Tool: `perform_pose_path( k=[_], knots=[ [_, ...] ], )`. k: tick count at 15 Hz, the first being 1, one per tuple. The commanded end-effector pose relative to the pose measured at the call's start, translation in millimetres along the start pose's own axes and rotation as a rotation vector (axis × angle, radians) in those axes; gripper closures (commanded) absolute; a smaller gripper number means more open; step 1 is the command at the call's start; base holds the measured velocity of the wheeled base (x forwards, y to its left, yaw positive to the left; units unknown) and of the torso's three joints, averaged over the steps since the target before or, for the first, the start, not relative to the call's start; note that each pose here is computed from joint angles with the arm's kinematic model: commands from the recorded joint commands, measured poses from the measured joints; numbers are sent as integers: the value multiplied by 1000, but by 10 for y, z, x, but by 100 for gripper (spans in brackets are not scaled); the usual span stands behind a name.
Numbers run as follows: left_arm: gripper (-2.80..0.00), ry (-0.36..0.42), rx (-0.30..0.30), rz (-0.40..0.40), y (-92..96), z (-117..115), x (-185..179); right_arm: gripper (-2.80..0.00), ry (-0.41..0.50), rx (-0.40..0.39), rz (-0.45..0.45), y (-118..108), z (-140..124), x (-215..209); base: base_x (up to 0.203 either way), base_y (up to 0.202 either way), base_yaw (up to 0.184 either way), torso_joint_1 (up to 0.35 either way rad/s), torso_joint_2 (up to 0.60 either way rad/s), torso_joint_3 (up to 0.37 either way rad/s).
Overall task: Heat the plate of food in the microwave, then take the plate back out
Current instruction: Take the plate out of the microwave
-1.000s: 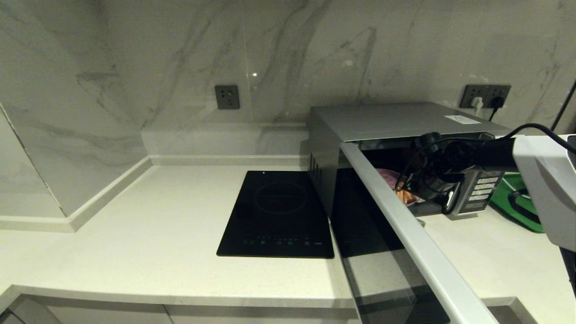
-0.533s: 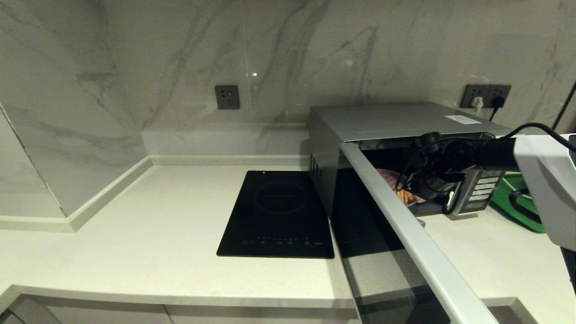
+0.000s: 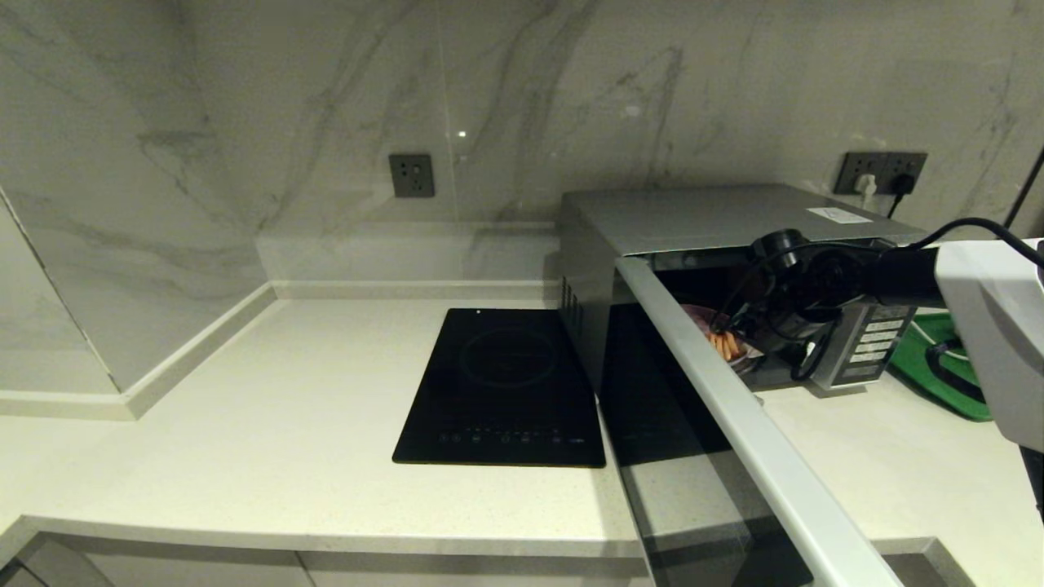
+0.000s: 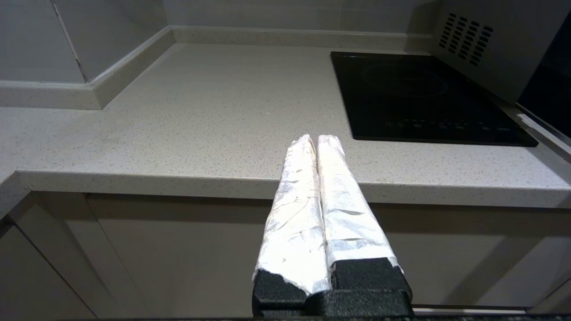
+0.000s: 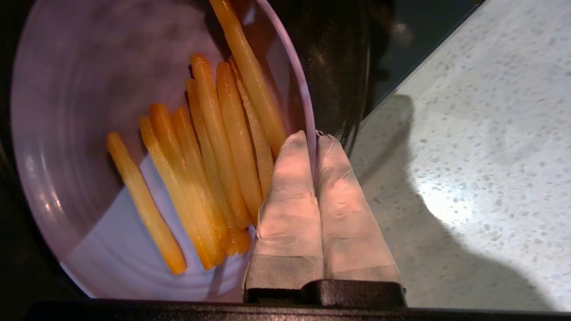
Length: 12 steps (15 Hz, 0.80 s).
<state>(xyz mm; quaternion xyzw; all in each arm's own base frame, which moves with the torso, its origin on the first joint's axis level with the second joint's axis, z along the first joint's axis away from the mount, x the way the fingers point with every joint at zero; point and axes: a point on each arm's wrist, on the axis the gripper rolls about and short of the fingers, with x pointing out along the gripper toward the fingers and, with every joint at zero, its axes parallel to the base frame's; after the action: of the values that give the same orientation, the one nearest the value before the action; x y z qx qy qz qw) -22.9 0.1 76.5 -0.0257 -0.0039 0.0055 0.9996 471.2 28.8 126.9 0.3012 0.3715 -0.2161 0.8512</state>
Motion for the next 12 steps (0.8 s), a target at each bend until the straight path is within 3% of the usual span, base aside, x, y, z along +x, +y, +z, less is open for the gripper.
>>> perform_pose_path(
  k=[1,6,12],
  knots=[
    [0,-2,-1,1,0,0,-1,0,-32,45,23,0,102,-129,0,0,0,0,0,0],
    [0,0,-1,1,0,0,0,0,-29,141,65,-80,258,-318,0,0,0,0,0,0],
    [0,0,-1,1,0,0,0,0,-9,148,48,-156,224,-385,0,0,0,0,0,0]
  ],
)
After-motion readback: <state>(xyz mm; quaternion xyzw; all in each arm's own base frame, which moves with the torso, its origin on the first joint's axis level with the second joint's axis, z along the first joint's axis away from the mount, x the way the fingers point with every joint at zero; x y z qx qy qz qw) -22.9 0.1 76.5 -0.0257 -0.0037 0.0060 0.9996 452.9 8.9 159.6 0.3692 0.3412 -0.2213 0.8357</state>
